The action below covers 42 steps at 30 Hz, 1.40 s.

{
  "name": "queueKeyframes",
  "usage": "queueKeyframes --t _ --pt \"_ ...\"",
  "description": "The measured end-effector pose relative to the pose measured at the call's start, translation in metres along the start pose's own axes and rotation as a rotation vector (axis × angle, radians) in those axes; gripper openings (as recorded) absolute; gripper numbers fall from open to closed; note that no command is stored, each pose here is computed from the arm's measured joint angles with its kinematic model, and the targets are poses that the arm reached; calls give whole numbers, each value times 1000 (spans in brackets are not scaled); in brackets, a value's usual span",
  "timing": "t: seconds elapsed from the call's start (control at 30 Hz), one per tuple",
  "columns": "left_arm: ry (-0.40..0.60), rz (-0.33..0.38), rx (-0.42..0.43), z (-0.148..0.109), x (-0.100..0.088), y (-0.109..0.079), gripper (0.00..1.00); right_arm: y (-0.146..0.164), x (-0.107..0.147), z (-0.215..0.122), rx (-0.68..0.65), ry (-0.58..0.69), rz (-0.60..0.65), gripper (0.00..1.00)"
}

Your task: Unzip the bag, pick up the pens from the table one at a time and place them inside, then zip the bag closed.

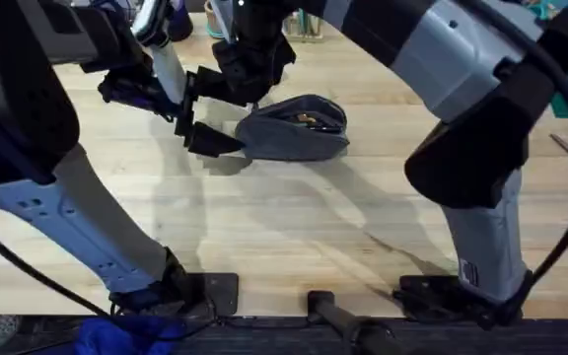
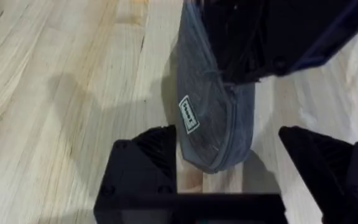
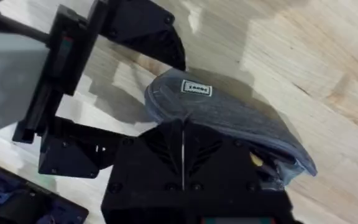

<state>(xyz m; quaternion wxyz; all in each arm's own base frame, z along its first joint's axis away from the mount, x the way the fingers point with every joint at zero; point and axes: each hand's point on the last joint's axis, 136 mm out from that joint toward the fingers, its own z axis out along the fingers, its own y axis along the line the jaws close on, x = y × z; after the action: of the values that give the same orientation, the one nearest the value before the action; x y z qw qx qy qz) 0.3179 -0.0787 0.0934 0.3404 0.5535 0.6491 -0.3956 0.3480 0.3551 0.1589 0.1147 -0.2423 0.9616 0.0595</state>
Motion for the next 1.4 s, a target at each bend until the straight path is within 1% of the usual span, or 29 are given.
queueKeyframes --t 0.2,0.37,0.5,0.6,0.67,0.7,0.77,0.8,0.83,0.87,0.97,1.4 --pt "2 4 14 4 -2 -2 998 0 0 0 0 0 0 29" --pt "2 4 14 5 -2 -2 952 0 0 0 0 0 0 29" --pt "2 1 15 5 -2 -2 897 0 0 0 0 0 0 29" --pt "2 1 15 5 -2 -2 819 0 0 0 0 0 0 29" --pt "2 0 15 5 -2 -2 723 0 0 0 0 0 0 29" --pt "2 1 14 5 -2 -2 653 0 0 0 0 0 0 29" --pt "2 -3 15 5 -2 -2 444 0 0 0 0 -1 0 29" --pt "3 -2 14 5 -2 -2 278 0 0 0 0 -1 0 30" --pt "3 1 13 5 -2 -1 153 0 0 0 0 -1 0 29" --pt "3 3 11 5 -2 -1 73 0 0 0 0 -1 0 29" --pt "4 5 12 5 -2 -1 47 0 0 0 0 0 0 30" --pt "5 8 11 5 -2 0 45 -1 1 -1 5 3 0 30"
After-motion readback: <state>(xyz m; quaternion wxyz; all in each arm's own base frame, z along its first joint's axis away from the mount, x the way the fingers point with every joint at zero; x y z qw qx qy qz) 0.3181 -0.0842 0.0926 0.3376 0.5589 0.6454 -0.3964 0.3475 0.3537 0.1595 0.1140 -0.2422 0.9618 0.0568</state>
